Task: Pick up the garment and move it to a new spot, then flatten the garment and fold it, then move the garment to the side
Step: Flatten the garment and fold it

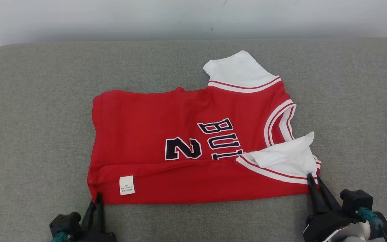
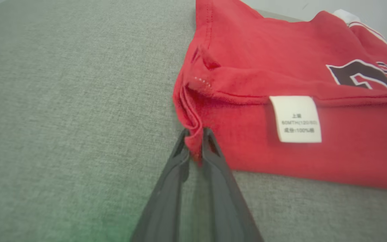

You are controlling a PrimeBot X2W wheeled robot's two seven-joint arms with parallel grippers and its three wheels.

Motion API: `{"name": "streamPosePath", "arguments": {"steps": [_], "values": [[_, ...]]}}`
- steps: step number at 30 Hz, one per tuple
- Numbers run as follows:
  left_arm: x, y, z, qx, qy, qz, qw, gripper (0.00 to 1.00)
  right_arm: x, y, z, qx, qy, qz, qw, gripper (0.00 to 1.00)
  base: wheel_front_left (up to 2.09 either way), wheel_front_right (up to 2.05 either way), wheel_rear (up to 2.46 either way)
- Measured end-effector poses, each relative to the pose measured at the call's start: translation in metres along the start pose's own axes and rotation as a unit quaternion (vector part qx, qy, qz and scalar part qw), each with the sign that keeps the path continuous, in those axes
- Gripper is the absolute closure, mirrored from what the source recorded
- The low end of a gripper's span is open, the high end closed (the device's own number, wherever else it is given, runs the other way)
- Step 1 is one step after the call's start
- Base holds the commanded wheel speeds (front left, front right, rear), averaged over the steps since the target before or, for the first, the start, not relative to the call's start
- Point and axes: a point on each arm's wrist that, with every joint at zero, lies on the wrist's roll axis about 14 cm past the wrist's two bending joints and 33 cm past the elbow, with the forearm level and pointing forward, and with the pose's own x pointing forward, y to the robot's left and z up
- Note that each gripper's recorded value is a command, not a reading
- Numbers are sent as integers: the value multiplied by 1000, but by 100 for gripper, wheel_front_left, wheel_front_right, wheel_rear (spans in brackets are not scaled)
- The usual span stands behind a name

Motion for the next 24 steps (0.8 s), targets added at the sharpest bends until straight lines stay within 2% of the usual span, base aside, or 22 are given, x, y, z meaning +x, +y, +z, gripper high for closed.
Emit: {"name": "streamPosePath", "arguments": {"steps": [4, 11, 19, 24], "values": [[1, -1, 3, -7, -5, 0, 1000, 100, 1, -1, 2, 2, -4, -2, 1000, 100, 0, 0, 0], [-2, -3, 47, -3, -73, -7, 997, 100, 1, -3, 30, 12, -42, -8, 999, 100, 0, 0, 0], [-30, 2, 54, 3, -93, -2, 996, 100, -16, -1, 59, 16, -85, -7, 996, 100, 0, 0, 0], [-48, 5, 52, 1, -102, 0, 995, 100, -36, -2, 61, 21, -96, -11, 995, 100, 0, 0, 0]]}}
